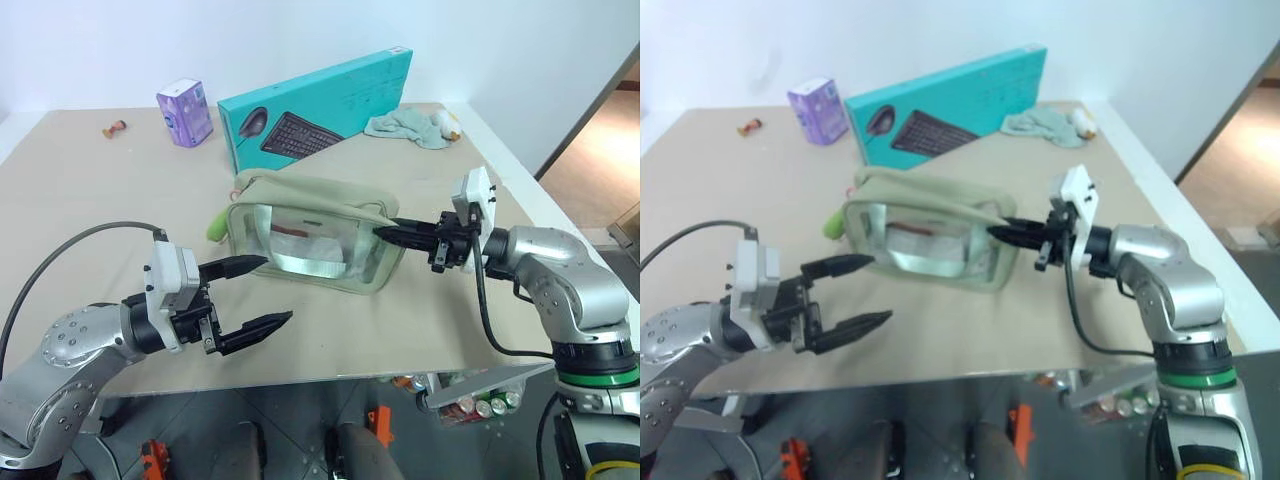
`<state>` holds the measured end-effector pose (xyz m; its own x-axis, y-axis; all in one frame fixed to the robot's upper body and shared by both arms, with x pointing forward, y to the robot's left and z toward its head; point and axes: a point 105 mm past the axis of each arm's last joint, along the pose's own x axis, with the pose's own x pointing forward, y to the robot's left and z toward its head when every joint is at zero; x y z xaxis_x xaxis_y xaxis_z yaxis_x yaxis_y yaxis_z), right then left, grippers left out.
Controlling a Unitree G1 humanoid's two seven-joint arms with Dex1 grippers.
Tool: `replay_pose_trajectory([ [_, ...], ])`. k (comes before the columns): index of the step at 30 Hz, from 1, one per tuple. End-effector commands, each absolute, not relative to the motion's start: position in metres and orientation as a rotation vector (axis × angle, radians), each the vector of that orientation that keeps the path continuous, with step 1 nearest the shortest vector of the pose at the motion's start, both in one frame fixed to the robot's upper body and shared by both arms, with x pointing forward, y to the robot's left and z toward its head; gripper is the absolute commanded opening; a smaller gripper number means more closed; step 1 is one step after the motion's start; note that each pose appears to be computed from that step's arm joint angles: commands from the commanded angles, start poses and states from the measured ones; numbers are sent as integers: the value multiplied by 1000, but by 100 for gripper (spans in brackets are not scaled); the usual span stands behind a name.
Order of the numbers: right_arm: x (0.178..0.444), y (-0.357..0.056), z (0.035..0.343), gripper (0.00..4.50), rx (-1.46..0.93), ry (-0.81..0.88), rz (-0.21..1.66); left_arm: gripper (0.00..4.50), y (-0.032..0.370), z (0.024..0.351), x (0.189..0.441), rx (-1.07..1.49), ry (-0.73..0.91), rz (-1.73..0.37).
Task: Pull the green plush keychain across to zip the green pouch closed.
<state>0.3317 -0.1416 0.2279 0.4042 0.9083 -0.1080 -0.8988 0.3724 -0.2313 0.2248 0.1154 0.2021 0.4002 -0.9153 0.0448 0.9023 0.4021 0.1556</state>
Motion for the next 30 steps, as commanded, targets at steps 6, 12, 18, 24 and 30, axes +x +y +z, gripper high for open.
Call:
replay_pose_trajectory([
  [6, 355, -140, 254, 4, -449, -130, 1258, 450, 115, 206, 225, 127, -157, -1137],
  [12, 357, -130, 252, 4, -464, -137, 1291, 450, 122, 206, 229, 113, -157, -1053],
  [18, 358, -134, 246, 4, -450, -126, 1272, 450, 165, 213, 253, 16, -149, -751],
  [24, 357, -135, 246, 4, -450, -132, 1266, 450, 218, 205, 262, 61, -121, -524],
  [30, 358, -132, 248, 4, -457, -145, 1263, 450, 216, 198, 278, 43, -133, -527],
])
